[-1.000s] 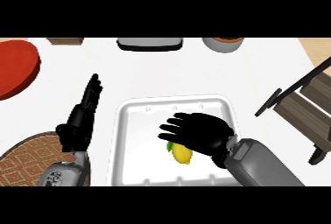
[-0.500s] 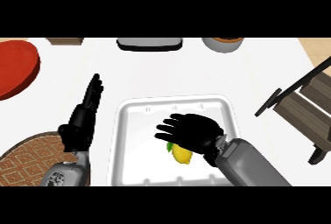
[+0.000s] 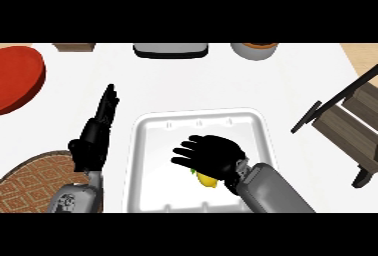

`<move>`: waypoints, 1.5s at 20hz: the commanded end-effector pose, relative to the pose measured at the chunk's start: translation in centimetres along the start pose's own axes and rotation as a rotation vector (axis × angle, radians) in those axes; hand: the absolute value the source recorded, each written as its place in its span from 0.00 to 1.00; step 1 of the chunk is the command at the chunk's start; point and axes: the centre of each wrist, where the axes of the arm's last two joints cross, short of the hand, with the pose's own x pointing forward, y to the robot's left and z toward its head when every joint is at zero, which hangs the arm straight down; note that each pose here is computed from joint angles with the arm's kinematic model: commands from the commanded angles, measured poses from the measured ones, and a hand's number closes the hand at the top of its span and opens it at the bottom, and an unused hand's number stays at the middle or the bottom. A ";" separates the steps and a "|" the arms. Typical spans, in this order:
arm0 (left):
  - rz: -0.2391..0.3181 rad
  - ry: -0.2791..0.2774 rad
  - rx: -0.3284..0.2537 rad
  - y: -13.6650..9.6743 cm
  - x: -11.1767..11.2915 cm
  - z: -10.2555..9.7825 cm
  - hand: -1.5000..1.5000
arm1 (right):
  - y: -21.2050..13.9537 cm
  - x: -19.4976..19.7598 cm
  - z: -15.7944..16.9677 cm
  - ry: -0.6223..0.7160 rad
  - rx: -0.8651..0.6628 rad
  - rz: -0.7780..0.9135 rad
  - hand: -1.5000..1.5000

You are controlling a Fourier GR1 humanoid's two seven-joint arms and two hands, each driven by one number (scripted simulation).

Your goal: Pick the lemon from the tray and place it in the tiered basket

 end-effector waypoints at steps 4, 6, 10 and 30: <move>-0.009 0.000 -0.005 -0.6 -0.8 -0.5 0.50 | 0.8 -0.7 -1.7 -0.023 -0.002 -0.041 0.00; 0.000 -0.003 0.007 -1.2 -1.5 0.3 0.50 | 3.1 0.9 -0.4 -0.015 0.001 -0.042 0.00; 0.005 -0.001 0.000 1.0 0.0 -1.5 0.50 | 3.4 -1.3 -1.8 -0.017 -0.062 -0.084 0.00; -0.022 0.044 0.118 3.2 -1.8 2.3 0.50 | 4.1 -6.9 26.4 0.422 -0.088 0.210 1.00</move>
